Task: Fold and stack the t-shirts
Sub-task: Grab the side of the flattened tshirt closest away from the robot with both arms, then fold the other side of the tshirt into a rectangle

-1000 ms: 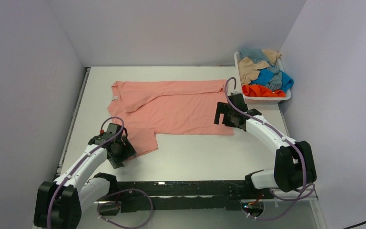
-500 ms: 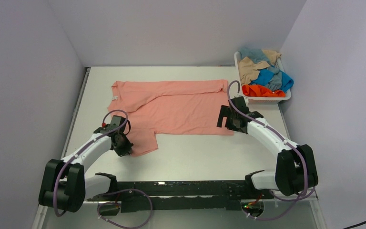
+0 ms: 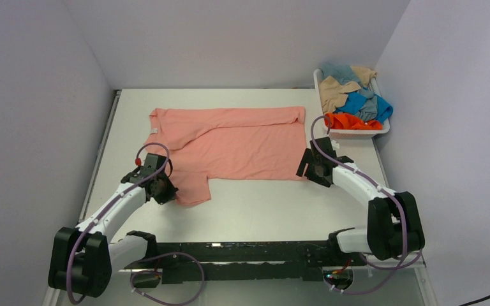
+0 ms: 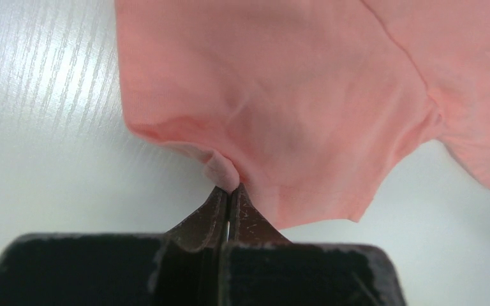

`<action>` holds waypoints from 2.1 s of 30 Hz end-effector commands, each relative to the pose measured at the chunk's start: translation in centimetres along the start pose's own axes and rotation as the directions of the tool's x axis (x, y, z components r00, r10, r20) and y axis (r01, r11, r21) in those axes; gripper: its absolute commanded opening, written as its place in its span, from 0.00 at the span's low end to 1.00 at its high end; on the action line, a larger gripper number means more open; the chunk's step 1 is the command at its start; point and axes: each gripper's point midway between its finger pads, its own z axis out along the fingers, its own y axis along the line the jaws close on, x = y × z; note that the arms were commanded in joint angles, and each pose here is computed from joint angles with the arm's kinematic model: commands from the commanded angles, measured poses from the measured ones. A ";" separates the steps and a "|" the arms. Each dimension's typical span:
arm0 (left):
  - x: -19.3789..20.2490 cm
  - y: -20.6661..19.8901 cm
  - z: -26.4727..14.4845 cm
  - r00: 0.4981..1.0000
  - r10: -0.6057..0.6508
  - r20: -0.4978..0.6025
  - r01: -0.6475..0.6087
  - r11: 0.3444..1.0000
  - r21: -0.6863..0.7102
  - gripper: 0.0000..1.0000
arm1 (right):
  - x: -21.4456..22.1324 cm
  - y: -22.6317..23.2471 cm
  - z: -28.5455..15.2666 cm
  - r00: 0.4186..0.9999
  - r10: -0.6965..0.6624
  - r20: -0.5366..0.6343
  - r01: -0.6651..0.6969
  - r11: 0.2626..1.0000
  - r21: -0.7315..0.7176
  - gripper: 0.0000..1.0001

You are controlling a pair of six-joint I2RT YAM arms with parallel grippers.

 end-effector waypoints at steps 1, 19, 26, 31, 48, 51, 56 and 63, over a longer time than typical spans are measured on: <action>-2.0 -2.2 -1.4 0.998 0.019 0.058 -0.023 0.997 0.071 0.00 | -1.3 1.4 1.5 0.997 0.058 0.042 -0.057 0.998 -0.039 0.65; -6.6 -7.2 -4.0 0.991 -0.004 0.137 -0.027 0.974 0.226 0.00 | -1.3 1.7 3.1 1.000 0.026 -0.008 -0.026 1.000 -0.014 0.00; -10.3 -9.2 -4.9 0.985 -0.027 0.168 -0.019 0.964 0.264 0.00 | -4.6 4.0 1.6 1.000 -0.024 0.003 0.024 0.998 -0.059 0.00; -14.2 -10.7 -5.1 0.979 -0.054 0.197 -0.007 0.955 0.298 0.00 | -7.6 5.2 1.4 1.000 -0.022 0.007 0.022 0.998 -0.057 0.00; -26.9 -15.1 -5.1 0.935 -0.023 0.354 -0.094 0.946 0.309 0.00 | -15.9 8.6 4.4 1.000 -0.008 -0.023 0.006 0.996 -0.085 0.00; -28.6 -15.5 -4.6 0.925 0.003 0.380 -0.121 0.950 0.289 0.00 | -16.6 8.5 5.3 0.999 0.000 -0.034 -0.002 0.998 -0.070 0.00; -30.7 -16.6 -1.9 0.916 0.063 0.396 -0.190 0.939 0.288 0.00 | -17.9 9.3 7.3 0.999 0.024 -0.043 -0.028 0.996 -0.086 0.00; -34.6 -18.0 2.9 0.896 0.105 0.432 -0.242 0.931 0.275 0.22 | -22.0 10.7 10.0 0.999 -0.001 0.053 0.006 0.995 -0.096 0.22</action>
